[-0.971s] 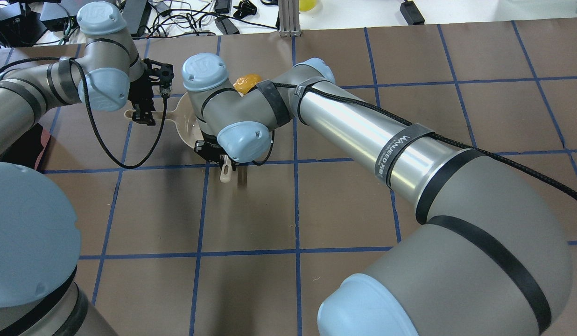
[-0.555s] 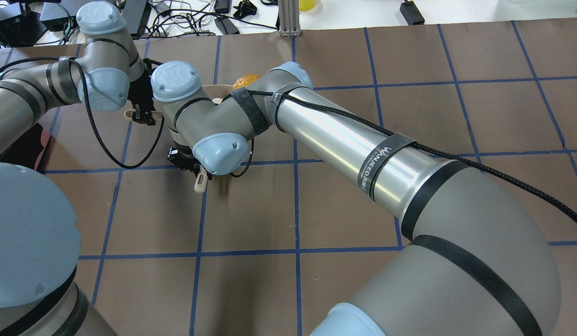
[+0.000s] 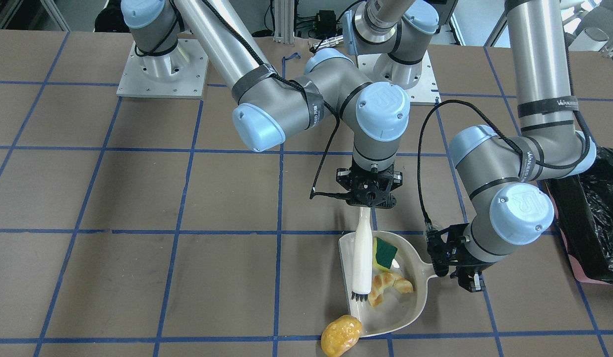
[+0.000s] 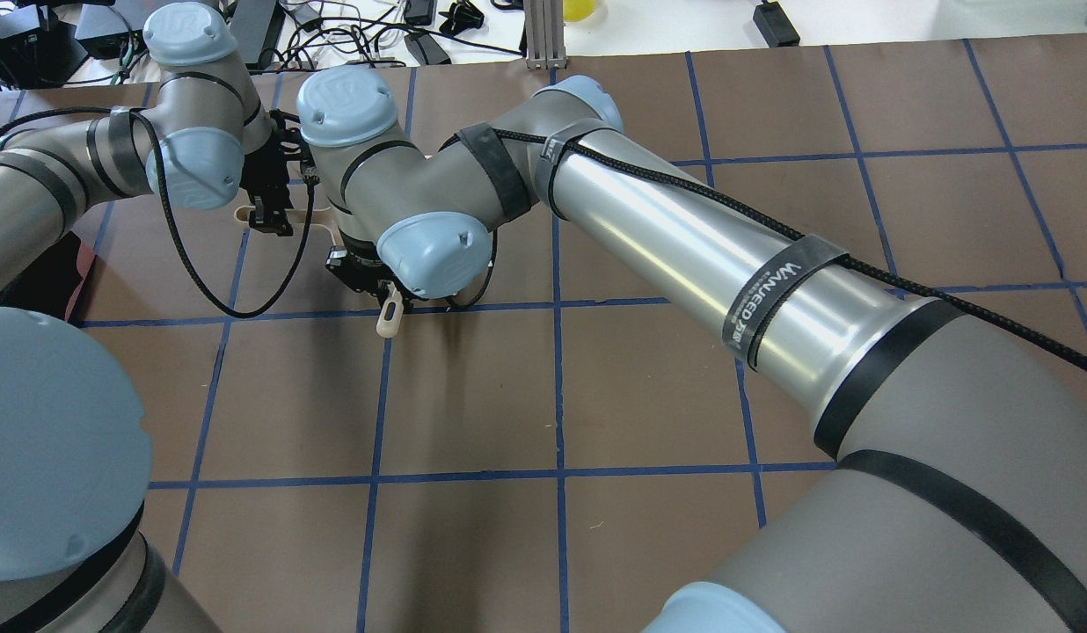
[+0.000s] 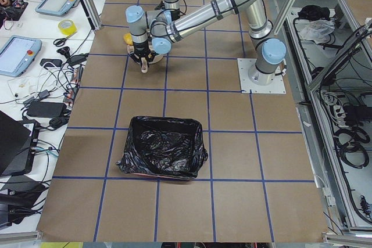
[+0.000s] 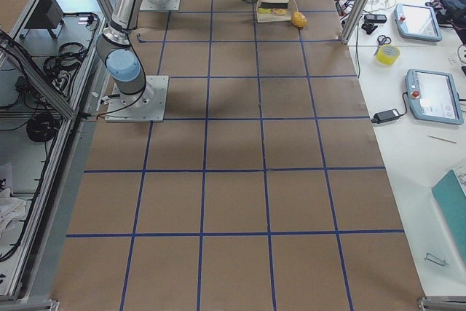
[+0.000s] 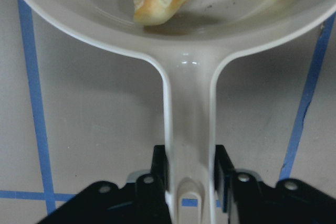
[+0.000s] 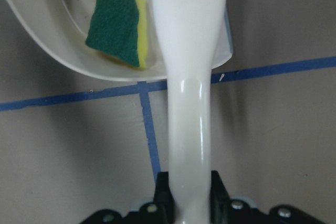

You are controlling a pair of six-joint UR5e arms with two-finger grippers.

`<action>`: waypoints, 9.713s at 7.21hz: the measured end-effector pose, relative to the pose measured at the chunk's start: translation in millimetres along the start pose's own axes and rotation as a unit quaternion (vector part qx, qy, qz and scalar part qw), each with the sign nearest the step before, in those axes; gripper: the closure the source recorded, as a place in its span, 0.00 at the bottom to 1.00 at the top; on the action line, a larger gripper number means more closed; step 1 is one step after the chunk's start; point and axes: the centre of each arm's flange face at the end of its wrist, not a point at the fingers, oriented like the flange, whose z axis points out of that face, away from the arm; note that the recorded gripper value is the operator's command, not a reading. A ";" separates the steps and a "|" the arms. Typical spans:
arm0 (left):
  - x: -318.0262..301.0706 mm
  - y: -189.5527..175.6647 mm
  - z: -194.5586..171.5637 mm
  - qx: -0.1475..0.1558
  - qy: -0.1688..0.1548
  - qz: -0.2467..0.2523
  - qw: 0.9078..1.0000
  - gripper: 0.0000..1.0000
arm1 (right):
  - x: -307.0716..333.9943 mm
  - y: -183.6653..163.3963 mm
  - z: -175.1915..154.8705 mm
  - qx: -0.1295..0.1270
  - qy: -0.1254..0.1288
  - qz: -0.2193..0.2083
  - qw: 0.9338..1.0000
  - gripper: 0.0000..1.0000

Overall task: Sweep and dump trash into bin
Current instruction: 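Sweep the sponge and bread roll into the dustpan with the right gripper's brush, then move the brush with the right gripper behind the yellow potato, then sweep the yellow potato toward the dustpan with the right gripper's brush, then push the items deeper into the dustpan with the right gripper's brush, then lift the dustpan toward the black bin with the left gripper while the right withdraws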

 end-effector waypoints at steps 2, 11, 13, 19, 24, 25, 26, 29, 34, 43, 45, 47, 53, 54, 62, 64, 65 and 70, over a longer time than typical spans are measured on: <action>0.1 0.0 0.0 0.001 0.000 -0.001 1.000 0.96 | 30.4 -26.7 -9.7 0.002 0.024 -0.008 1.000 1.00; -0.1 -1.5 0.6 -0.001 0.000 -0.006 1.000 0.96 | 158.0 -162.8 -7.1 0.010 0.079 -0.102 0.992 1.00; -0.1 -1.6 0.6 0.000 0.000 -0.008 1.000 0.96 | 156.3 -175.2 2.7 0.004 0.084 -0.170 0.982 1.00; -0.1 -1.9 0.6 0.001 0.000 -0.009 1.000 0.96 | 143.2 -202.2 15.6 0.010 0.077 -0.228 0.970 1.00; -0.1 -2.0 0.6 0.002 0.000 -0.008 1.000 0.96 | 96.7 -171.0 25.6 0.010 0.076 -0.257 0.963 1.00; 0.0 -2.0 0.8 0.002 0.000 -0.008 1.000 0.96 | 85.3 -160.7 28.7 0.009 0.077 -0.263 0.962 1.00; 0.1 -2.0 1.1 0.002 0.000 -0.009 1.000 0.96 | 73.2 -148.2 33.5 0.005 0.079 -0.264 0.961 1.00; 0.2 -2.0 1.1 0.002 0.000 -0.010 1.000 0.96 | 38.7 -105.6 43.2 -0.009 0.077 -0.236 0.969 1.00; 1.3 -2.2 2.0 0.002 0.000 -0.006 1.000 0.96 | 26.9 -81.2 19.6 -0.016 0.067 -0.190 0.979 1.00; 2.1 -2.6 3.0 0.002 0.001 -0.004 1.000 0.96 | 81.6 -104.5 3.5 -0.042 0.095 -0.144 0.984 1.00; 2.3 -2.6 3.5 0.002 0.001 -0.002 1.000 0.96 | 86.4 -97.5 17.7 -0.056 0.100 -0.104 0.988 1.00; 2.5 -2.6 3.3 0.002 0.001 -0.002 1.000 0.96 | 74.1 -85.3 24.9 -0.062 0.086 -0.059 0.993 1.00; 2.7 -2.6 3.6 0.006 -0.002 -0.002 1.000 0.96 | 11.0 -47.9 26.3 -0.054 -0.009 0.002 0.999 1.00; 2.6 -2.5 3.7 0.008 -0.002 -0.002 1.000 0.96 | 3.9 -42.0 25.5 -0.054 -0.017 0.007 0.998 1.00; 1.7 1.3 2.0 0.011 -0.007 -0.005 1.000 0.97 | 37.7 -52.6 10.8 -0.044 0.062 0.002 0.997 1.00; 0.3 10.1 -1.2 0.035 -0.012 -0.006 0.999 0.97 | 100.1 -82.2 -26.2 -0.051 0.086 -0.007 0.995 1.00; -1.3 23.9 -3.7 0.053 -0.016 -0.014 0.998 0.97 | 141.6 -93.8 -47.1 -0.049 0.096 -0.019 0.994 1.00; 6.2 203.2 -30.8 0.087 -0.031 -0.051 0.994 0.99 | 393.2 -126.9 -123.9 -0.040 0.117 -0.064 0.990 1.00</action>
